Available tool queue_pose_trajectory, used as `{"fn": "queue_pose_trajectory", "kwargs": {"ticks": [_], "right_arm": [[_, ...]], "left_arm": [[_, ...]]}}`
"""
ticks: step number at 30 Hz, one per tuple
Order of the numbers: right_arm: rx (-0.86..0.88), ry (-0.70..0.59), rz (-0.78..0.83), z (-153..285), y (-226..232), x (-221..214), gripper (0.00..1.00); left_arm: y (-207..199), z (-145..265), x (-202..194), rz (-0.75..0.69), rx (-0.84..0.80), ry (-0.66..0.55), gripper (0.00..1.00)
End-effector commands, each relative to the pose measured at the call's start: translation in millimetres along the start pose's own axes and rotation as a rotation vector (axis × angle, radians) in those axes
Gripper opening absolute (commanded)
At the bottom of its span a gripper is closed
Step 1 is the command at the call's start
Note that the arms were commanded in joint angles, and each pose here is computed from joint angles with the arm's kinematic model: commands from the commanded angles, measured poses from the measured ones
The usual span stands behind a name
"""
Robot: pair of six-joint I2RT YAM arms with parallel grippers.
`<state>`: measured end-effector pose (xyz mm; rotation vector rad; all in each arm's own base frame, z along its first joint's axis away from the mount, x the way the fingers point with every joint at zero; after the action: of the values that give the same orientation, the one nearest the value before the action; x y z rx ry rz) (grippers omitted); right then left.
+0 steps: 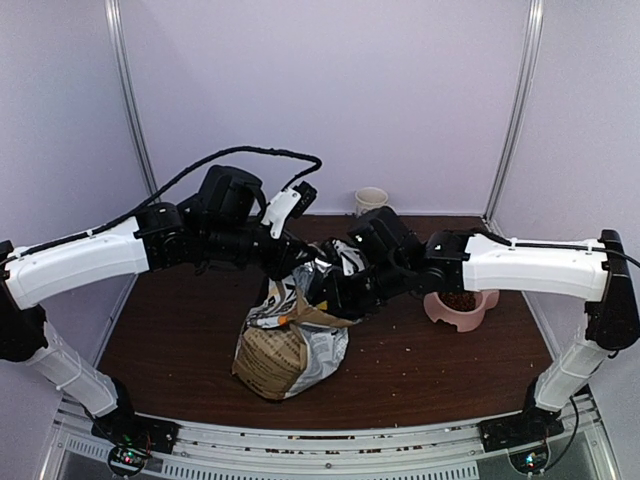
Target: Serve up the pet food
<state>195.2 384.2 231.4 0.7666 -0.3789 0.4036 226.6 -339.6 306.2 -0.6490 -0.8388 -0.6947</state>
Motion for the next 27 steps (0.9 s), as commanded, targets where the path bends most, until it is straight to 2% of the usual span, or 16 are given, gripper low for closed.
{"fn": "queue_pose_trajectory", "kwargs": {"ticks": [1, 15, 27], "right_arm": [[0.270, 0.075, -0.077, 7.9, 28.6, -11.3, 0.19], [0.521, -0.061, -0.112, 94.7, 62.2, 13.1, 0.19], [0.677, -0.214, -0.276, 141.1, 32.5, 9.6, 0.19]], "left_arm": [[-7.7, 2.6, 18.7, 0.006, -0.036, -0.092, 0.00], [-3.2, 27.4, 28.9, 0.019, 0.019, -0.139, 0.00], [0.3, 52.2, 33.0, 0.032, 0.057, -0.185, 0.00]]}}
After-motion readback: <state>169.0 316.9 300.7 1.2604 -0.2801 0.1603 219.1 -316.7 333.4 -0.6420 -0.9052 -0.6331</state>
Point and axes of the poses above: each gripper's point midway between its finger pads, its own z axis back along the fingers, its own y axis along the line the jaws close on, x = y × z, the point moved 5 cm from there along z, back along the fingers, and after that the axes turned 6 degrees about z, right-handed, at the moved point
